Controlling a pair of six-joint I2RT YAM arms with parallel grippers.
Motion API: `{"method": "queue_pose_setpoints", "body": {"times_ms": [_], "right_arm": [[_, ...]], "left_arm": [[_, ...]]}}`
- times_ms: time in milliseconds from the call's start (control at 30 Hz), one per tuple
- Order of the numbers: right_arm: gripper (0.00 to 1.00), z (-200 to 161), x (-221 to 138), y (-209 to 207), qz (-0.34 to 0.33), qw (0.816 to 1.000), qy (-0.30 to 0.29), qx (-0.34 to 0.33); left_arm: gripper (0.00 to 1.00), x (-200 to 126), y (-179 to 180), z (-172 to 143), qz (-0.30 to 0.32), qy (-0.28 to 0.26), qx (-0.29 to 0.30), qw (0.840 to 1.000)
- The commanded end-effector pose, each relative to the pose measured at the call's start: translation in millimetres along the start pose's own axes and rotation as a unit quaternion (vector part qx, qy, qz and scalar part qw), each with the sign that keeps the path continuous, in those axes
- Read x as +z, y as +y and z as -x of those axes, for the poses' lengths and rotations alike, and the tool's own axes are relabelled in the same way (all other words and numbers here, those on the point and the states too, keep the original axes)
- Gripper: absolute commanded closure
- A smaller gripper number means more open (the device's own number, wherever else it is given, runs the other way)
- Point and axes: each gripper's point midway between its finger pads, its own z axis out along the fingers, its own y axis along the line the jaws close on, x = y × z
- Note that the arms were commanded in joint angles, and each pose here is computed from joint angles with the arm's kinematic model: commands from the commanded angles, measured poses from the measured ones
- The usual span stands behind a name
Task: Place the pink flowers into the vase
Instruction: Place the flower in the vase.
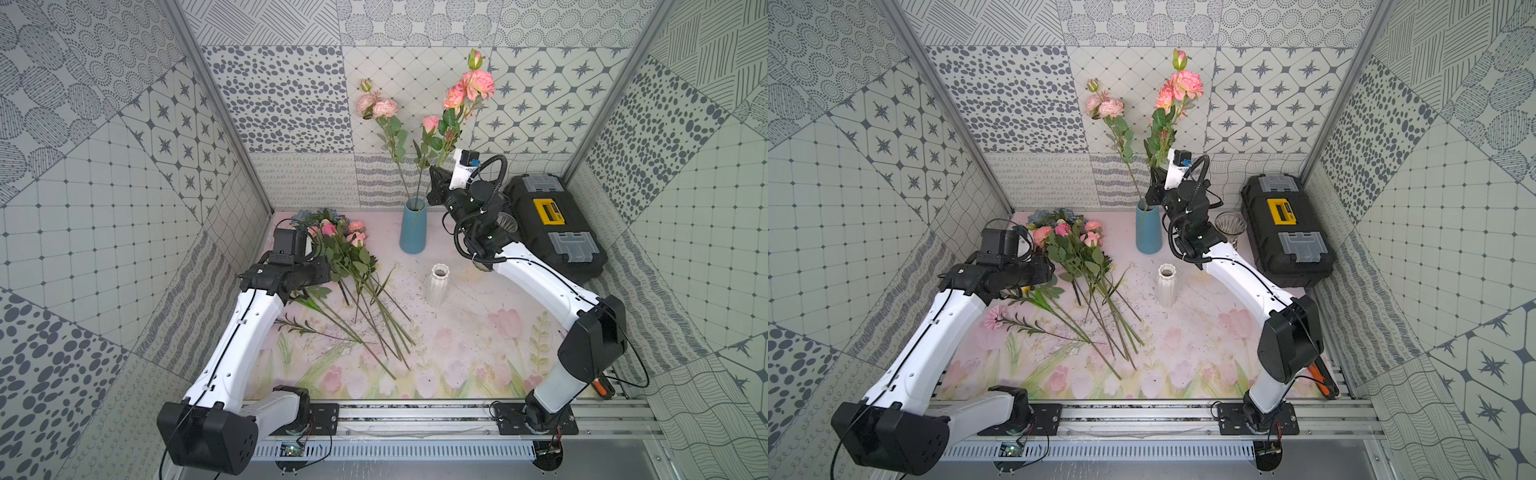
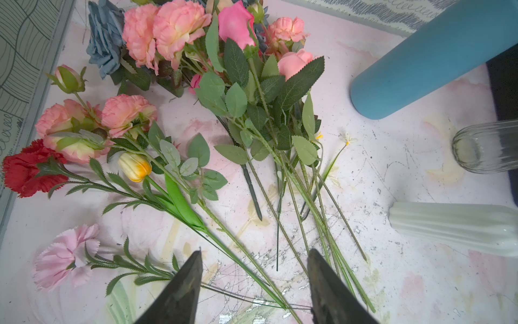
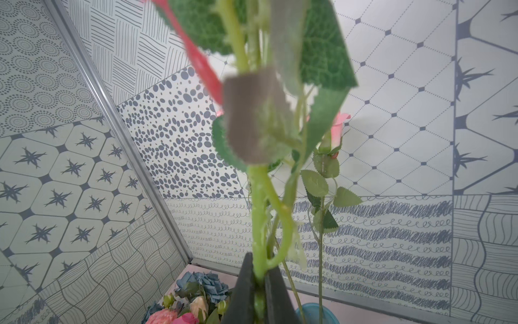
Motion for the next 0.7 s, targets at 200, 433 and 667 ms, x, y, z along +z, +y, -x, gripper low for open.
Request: {"method": "queue_pose_setpoints", "body": {"times_ms": [200,433,667], "right_arm": [[1.0,53,24,-16,-0.014,0.997,-0.073,-0.007],[1.0,41,43,-25,-0.019,0.998,-0.061,-0.015],[1.0,18,57,-36,-0.026,0.998,-0.049,-0.011]], "left_arm": [[0.4,-1,-1,5,-0.012,-0.011,-0.006,1.0],[0.41,-1,0,6,-0.011,-0.011,-0.008,1.0],[0.41,0,1,6,-0.013,-0.009,-0.012,1.0]]}}
